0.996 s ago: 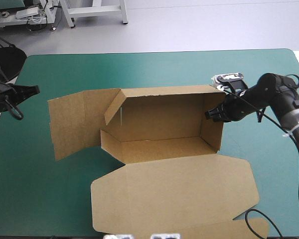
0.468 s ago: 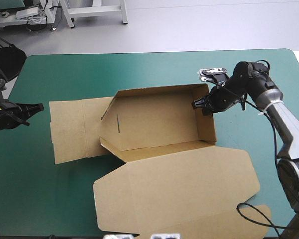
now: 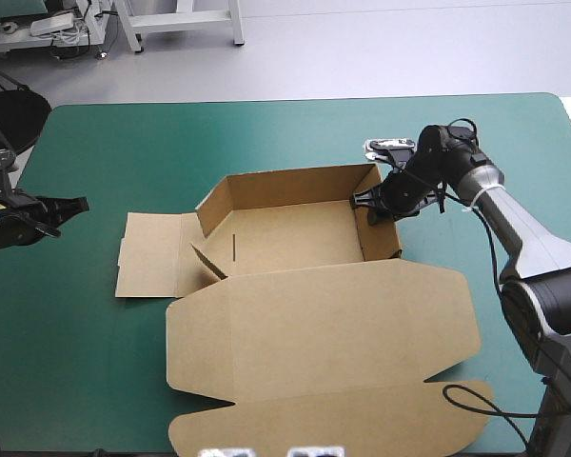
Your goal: Fold the box
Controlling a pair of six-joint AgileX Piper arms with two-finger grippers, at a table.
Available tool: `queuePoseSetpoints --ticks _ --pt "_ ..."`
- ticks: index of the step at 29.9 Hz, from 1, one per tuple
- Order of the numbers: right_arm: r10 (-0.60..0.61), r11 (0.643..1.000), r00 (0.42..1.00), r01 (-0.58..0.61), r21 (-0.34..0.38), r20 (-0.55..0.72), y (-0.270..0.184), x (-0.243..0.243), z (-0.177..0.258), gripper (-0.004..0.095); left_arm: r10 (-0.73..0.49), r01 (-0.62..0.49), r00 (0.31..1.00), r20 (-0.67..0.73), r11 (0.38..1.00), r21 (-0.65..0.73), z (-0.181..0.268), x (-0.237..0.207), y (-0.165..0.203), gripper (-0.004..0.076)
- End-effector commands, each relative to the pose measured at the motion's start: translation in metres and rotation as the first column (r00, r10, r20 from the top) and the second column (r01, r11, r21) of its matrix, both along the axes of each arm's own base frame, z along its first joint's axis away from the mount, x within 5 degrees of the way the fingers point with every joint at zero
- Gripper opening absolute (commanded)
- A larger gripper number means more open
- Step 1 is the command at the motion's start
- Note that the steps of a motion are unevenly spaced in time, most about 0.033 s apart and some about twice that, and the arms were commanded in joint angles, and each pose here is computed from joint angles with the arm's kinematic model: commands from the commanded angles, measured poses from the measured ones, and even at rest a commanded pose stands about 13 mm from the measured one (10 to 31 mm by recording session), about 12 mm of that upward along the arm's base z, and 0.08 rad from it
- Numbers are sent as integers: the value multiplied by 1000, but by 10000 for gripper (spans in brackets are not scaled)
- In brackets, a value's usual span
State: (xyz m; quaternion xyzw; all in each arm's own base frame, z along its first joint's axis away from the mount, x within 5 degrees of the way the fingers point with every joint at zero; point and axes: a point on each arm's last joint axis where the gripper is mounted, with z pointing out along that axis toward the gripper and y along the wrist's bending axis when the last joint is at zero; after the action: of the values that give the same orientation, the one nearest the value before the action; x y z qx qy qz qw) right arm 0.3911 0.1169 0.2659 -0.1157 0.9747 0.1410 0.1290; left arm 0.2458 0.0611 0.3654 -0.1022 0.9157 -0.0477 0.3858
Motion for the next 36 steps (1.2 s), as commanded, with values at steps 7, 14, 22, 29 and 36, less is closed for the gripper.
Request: queuePoseSetpoints --ticks 7,14,22,29,36 --pt "40 999 989 -38 -14 140 -3 -4 79 473 0 -3 996 86 999 34 15 1 1 -3" --pt "-32 999 926 15 50 376 -6 -6 156 473 -17 17 1000 0 1000 -21 -1 10 1 -3" --pt "-43 998 904 16 67 425 -14 -41 185 473 -17 17 1000 3 1000 -13 0 10 2 -3" --pt "-10 1000 957 9 3 291 -14 -34 138 473 -19 19 1000 5 999 -35 0 10 0 -3" --pt "11 999 984 -5 -33 180 -7 -5 92 473 -20 20 1000 6 999 -38 0 10 0 -3"
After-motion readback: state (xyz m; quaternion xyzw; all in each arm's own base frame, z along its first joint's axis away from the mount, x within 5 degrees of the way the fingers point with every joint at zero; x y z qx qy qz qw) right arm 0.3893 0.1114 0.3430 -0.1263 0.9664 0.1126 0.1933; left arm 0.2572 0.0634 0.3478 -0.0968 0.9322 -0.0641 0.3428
